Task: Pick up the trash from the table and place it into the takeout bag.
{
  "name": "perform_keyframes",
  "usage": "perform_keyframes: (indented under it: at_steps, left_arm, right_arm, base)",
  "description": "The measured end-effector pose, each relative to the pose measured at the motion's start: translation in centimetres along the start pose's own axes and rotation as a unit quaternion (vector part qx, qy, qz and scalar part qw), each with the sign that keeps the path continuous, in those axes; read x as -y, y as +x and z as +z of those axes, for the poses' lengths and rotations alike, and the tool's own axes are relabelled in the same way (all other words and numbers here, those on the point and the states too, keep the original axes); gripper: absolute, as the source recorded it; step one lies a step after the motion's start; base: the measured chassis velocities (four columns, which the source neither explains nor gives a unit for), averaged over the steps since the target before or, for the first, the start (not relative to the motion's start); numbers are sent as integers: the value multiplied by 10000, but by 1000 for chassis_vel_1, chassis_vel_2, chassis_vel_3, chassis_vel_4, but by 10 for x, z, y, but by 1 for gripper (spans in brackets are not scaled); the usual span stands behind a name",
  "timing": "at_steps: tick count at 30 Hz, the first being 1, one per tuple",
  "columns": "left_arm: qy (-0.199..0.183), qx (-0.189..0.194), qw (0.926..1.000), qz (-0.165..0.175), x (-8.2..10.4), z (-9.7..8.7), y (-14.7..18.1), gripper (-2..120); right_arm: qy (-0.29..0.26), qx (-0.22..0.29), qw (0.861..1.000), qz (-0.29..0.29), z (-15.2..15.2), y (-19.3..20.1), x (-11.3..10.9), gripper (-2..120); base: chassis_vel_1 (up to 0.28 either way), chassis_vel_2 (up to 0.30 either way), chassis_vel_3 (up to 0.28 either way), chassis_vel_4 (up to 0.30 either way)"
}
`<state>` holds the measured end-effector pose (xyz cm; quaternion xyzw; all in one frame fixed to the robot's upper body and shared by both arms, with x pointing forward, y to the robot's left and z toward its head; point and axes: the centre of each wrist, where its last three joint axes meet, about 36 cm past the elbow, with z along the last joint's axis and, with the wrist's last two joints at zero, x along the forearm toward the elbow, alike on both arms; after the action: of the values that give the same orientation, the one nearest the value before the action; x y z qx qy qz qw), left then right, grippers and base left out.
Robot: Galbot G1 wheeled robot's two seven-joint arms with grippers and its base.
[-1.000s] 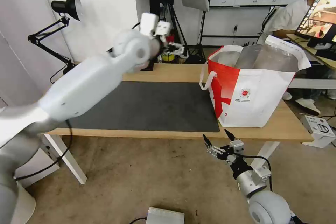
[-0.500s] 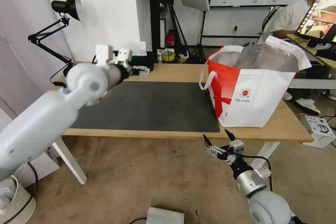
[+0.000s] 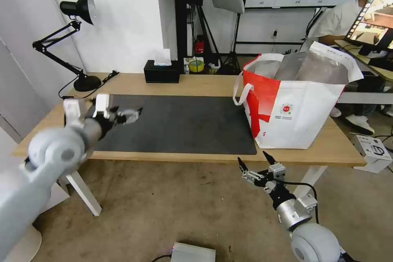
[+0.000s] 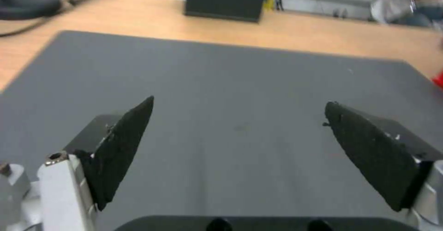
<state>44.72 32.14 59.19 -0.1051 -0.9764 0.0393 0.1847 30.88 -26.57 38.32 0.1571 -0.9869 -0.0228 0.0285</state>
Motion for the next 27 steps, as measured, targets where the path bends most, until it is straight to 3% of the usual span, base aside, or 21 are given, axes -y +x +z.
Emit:
perform_keyframes:
  at_steps: [1,2,4,5,8,9,11,16,27]
  left_arm:
    - [0,0,10000,0,0,0,0,100]
    - [91,98,9998,-172,-8,22,10,100]
    - [101,751,9961,-448,-21,56,22,100]
    - [101,751,9961,-448,-21,56,22,100]
    - [-75,1658,9848,-515,-31,112,31,100]
    - [-75,1658,9848,-515,-31,112,31,100]
    - [-144,1834,9815,-522,-37,131,37,100]
    - [-232,1903,9793,-653,-47,160,52,100]
    - [-213,1852,9791,-816,-57,202,63,100]
  right_arm:
    - [0,0,10000,0,0,0,0,100]
    - [0,0,10000,0,0,0,0,100]
    - [0,0,10000,0,0,0,0,100]
    - [0,0,10000,0,0,0,0,100]
    - [0,0,10000,0,0,0,0,100]
    - [0,0,10000,0,0,0,0,100]
    - [0,0,10000,0,0,0,0,100]
    - [0,0,10000,0,0,0,0,100]
    - [0,0,10000,0,0,0,0,100]
  base:
    - [0,0,0,0]
    - [0,0,0,0]
    - [0,0,0,0]
    - [0,0,0,0]
    - [0,0,0,0]
    - [0,0,0,0]
    - [0,0,0,0]
    - [0,0,0,0]
    - [0,0,0,0]
